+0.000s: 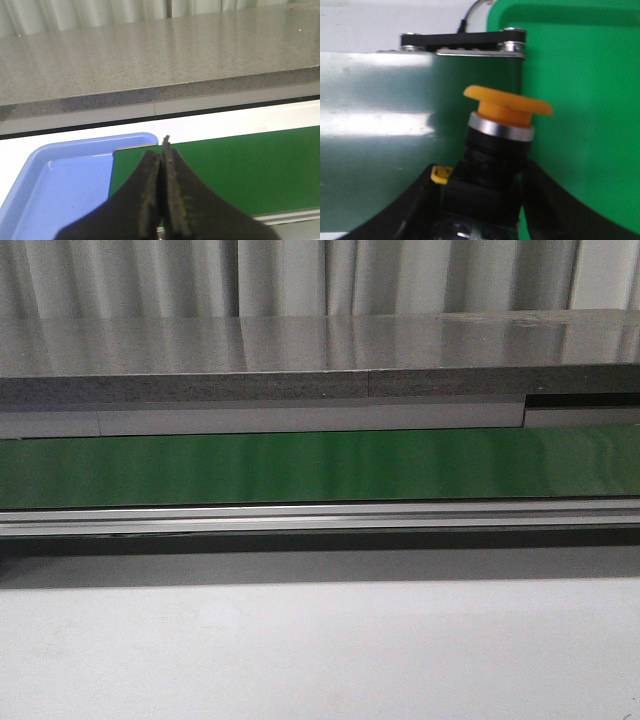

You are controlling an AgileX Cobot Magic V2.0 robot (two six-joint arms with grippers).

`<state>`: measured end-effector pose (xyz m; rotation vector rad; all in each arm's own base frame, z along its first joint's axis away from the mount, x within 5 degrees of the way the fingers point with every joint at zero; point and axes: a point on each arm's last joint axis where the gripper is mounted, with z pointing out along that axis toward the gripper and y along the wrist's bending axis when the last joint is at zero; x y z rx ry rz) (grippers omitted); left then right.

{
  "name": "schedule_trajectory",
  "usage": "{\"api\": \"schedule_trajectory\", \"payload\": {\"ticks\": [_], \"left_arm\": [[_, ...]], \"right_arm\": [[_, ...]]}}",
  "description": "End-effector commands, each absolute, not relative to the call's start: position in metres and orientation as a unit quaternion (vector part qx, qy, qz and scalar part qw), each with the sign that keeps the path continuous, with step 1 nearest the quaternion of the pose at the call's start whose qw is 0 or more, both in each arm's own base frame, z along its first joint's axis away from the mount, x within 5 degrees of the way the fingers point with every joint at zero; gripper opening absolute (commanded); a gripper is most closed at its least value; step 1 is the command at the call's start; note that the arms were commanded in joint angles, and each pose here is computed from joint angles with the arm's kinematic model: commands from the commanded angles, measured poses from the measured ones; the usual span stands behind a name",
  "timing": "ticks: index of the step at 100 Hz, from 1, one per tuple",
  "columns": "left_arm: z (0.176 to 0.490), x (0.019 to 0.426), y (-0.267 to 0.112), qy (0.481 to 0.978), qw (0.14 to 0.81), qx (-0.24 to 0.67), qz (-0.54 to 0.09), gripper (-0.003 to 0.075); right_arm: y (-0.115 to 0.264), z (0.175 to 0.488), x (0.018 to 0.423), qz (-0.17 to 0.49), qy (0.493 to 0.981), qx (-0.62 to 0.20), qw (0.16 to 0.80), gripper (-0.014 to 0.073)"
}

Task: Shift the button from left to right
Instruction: 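Lift the button off the belt and lower it into the green tray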

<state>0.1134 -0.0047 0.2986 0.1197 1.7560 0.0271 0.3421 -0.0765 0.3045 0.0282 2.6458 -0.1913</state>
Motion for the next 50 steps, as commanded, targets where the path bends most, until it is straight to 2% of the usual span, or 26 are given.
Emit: {"api": "schedule_trajectory", "payload": {"ticks": [1,26,50], "left_arm": [[0.315,0.114,-0.004,0.734,0.677,0.043,0.012,-0.0020],[0.315,0.114,-0.004,0.734,0.677,0.043,0.012,-0.0020],[0.315,0.114,-0.004,0.734,0.677,0.043,0.012,-0.0020]], "right_arm": [[-0.096,0.333,0.334,-0.093,0.951,0.008,0.296,0.0164],[-0.145,0.313,0.338,-0.120,0.948,0.000,0.293,0.0164],[-0.159,0.277,0.351,-0.117,0.961,-0.035,0.248,0.0164]]}}
